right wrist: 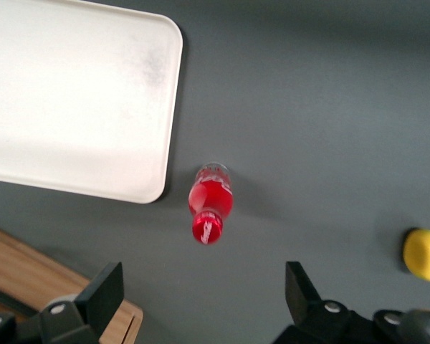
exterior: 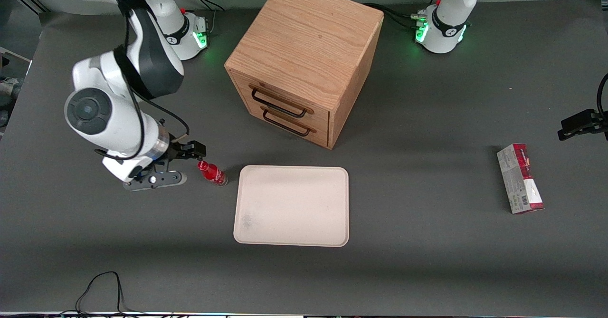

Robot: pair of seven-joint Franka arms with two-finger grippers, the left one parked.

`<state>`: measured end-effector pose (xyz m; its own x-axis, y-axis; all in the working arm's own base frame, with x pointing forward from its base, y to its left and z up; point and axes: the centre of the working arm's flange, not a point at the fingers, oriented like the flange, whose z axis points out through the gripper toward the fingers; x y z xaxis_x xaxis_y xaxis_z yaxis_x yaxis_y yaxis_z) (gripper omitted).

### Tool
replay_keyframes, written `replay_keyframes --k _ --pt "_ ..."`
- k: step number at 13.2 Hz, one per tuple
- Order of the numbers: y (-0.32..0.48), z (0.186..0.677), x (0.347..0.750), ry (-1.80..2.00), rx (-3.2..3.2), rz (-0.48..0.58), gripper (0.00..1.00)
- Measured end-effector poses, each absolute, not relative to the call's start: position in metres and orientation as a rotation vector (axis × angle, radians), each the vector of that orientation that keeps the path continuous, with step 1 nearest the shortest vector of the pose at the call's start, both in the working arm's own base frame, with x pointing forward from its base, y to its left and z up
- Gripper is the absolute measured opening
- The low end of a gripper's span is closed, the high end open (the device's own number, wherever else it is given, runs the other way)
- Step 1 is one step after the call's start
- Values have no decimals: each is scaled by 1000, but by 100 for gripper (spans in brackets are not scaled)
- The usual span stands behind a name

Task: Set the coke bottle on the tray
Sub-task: 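Lower the open right gripper around the bottle's cap end and close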

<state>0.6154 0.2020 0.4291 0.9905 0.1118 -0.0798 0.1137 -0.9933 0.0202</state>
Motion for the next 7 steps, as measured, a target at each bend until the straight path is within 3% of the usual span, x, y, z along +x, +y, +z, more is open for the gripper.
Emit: replay_keyframes --k 7 --pt "201 333 595 191 3126 -32 100"
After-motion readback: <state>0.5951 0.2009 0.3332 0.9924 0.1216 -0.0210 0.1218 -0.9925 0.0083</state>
